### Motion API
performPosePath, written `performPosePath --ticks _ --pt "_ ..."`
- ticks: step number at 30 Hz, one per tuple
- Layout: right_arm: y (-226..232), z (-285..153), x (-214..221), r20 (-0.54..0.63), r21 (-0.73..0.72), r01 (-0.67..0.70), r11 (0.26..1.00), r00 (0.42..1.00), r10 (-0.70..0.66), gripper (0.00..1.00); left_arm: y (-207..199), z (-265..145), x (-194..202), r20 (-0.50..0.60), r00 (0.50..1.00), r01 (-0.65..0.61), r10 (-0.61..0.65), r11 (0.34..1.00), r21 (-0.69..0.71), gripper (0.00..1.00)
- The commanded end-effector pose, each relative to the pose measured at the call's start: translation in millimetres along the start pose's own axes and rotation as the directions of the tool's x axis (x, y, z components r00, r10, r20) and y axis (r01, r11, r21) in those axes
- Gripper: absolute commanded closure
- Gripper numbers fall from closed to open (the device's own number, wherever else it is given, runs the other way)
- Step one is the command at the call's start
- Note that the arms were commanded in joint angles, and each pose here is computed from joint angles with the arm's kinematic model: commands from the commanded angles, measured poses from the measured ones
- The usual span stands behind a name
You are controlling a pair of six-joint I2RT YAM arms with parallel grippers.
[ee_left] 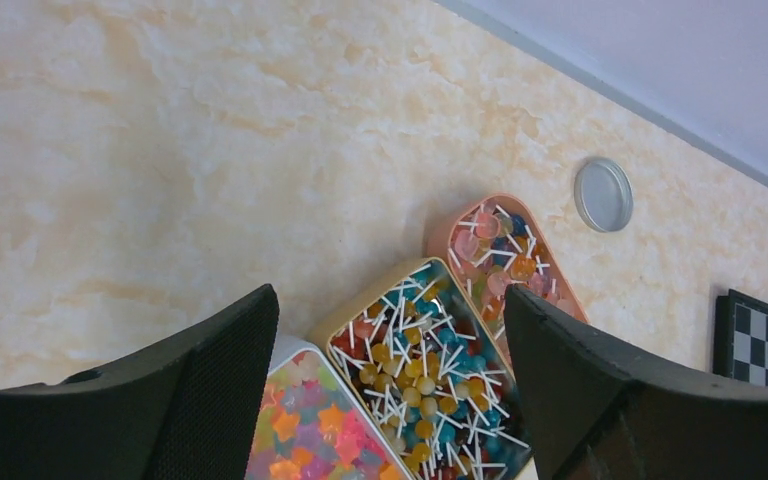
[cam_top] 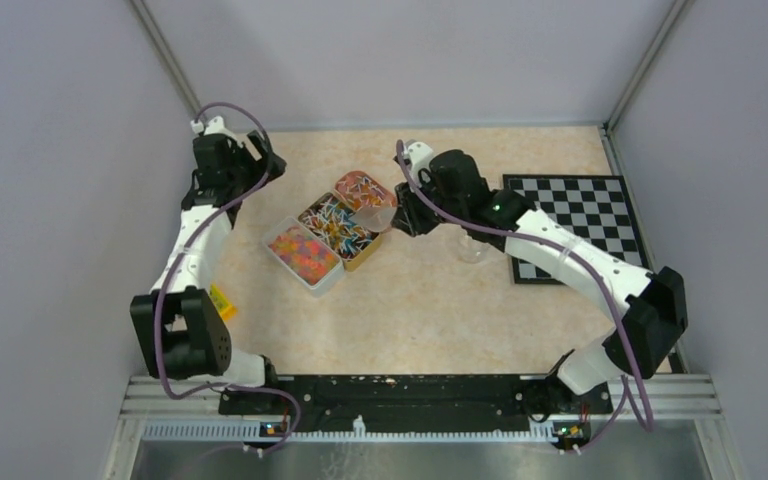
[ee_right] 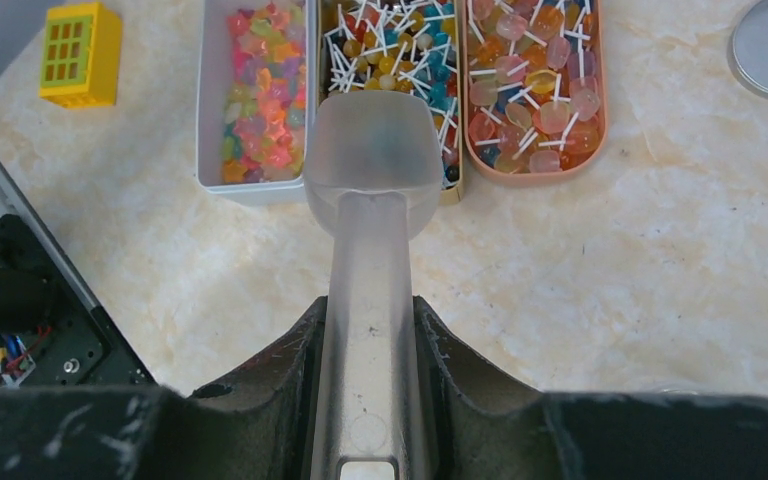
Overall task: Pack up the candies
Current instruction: Scoop the fake candies from the storage box.
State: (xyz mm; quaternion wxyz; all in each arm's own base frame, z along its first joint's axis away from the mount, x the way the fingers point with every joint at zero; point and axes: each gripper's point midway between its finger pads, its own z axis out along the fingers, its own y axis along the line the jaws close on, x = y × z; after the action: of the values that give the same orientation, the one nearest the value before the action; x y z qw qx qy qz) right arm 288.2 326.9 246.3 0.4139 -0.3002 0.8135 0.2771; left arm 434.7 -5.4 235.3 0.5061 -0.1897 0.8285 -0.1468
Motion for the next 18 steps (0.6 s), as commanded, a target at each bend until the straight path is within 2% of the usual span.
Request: performPosePath --ticks 1,6,11,14,18 --pt "9 3 -21 0.022 0.004 0.077 0.997 0.997 -0.077 1.00 -5 27 -4 -0.035 0.998 0.065 -0.060 0.984 0.166 0.15" --pt "20 18 -12 -0.041 0.023 0.178 0.984 0.983 -0.177 1.00 5 64 28 -0.168 0.986 0.051 -0.014 0.976 0.213 0.27" --pt "26 34 -3 -0.133 0.055 0.272 0.961 0.956 -0.263 1.00 17 93 41 -0.230 0.973 0.024 0.027 0.976 0.215 0.41" --pt "23 40 4 -0.203 0.075 0.281 0.957 0.944 -0.261 1.00 27 107 50 -0.270 0.962 0.021 0.036 0.979 0.204 0.44" --pt "23 47 7 -0.254 0.093 0.295 0.951 0.930 -0.264 1.00 32 123 71 -0.347 0.938 0.091 -0.007 0.970 0.227 0.48"
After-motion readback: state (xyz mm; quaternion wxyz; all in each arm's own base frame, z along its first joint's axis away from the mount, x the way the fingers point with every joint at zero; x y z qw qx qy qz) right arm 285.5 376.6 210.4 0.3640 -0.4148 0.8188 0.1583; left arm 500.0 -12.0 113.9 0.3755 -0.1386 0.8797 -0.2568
